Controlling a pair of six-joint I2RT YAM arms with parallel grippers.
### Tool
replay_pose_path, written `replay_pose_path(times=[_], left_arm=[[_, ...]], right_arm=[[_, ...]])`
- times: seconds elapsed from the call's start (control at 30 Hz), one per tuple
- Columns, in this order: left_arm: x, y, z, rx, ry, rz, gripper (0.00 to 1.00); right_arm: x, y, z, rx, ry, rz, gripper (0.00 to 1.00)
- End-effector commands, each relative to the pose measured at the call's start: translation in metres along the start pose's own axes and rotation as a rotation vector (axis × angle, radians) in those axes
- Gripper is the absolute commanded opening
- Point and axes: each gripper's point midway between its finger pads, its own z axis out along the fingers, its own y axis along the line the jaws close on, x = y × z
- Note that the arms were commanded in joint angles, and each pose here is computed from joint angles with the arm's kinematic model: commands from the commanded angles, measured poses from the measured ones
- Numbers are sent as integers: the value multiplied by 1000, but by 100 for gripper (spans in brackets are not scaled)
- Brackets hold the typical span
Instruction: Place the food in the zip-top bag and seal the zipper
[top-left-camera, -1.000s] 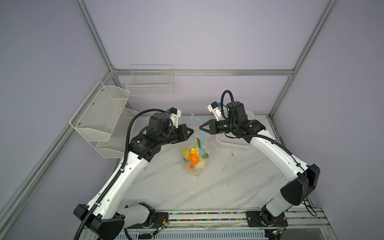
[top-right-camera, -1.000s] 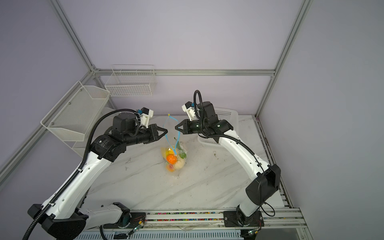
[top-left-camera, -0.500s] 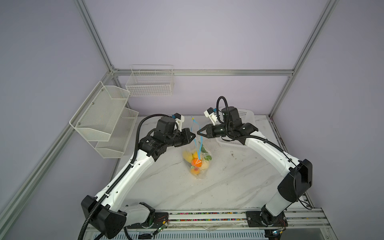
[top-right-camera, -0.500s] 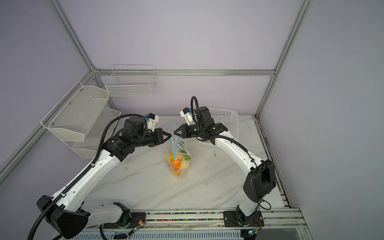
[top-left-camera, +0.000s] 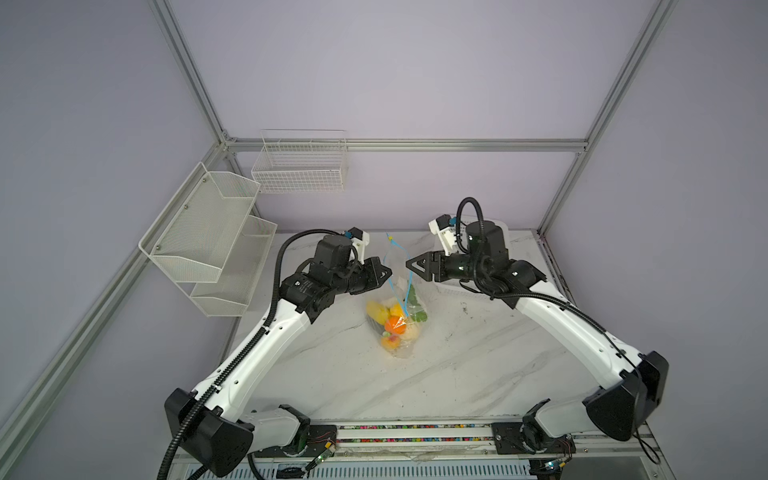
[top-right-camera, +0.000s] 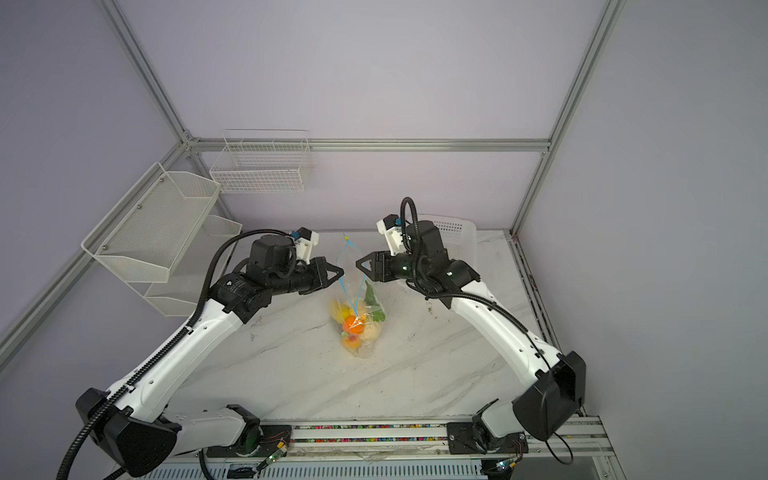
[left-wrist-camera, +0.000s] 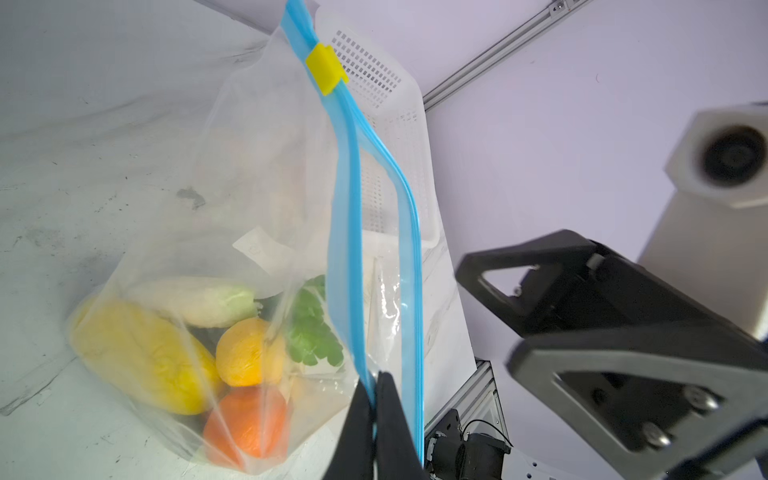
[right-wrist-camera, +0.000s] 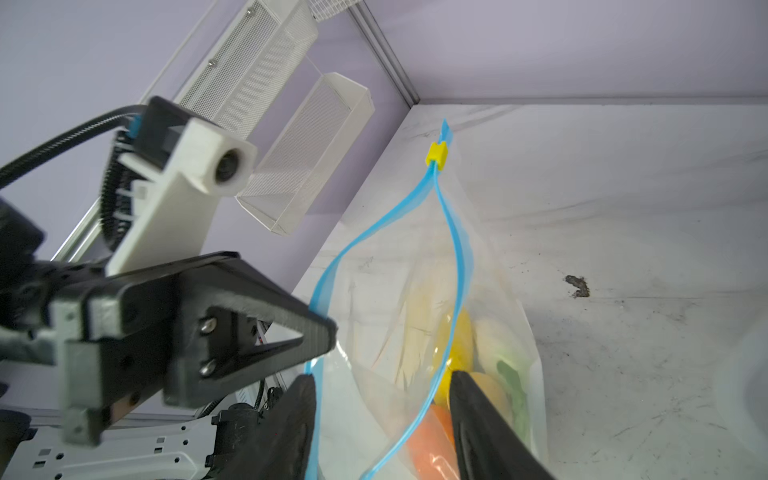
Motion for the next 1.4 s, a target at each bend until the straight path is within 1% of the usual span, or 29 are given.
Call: replay_pose_path(times=[0.0,0.1,0.23,0.37,0.5,0.6,0.73,0.9,1.0,1.07,1.3,1.37], left_arm=[[0,3,3,8,-12,-8,0],[-2,4,3,8,-22,-6,0],[-3,3,3,10,-28,-5,0],[-4,2,4,13,-29,-4,0],[-4,0,1,18,-32,-2,0],[-4,0,-1,18,-37,-1,0],[-3,0,-2,19,-37,0,0],[-2,0,-2,20,-32,-1,0],[-2,-1,-3,24,-33,-1,0],[-1,-1,-4,24,-35,-1,0],[0,0,-8,21,-45,3,0],[0,0,-8,22,-44,-1,0]], right_arm=[[-11,10,-32,43,-167,-29,54],[9,22,-48,47,-244,-56,54],[40,44,-52,63,-291,-130,54],[72,66,-38,67,-302,-204,54],[94,70,-18,143,-285,-272,57],[101,60,-12,223,-275,-279,58],[105,43,-12,311,-273,-257,58],[108,42,-10,297,-282,-217,56],[112,42,-4,285,-277,-206,51],[114,37,-2,315,-269,-214,50],[100,42,-24,294,-316,-209,48],[104,40,-22,293,-316,-232,51]])
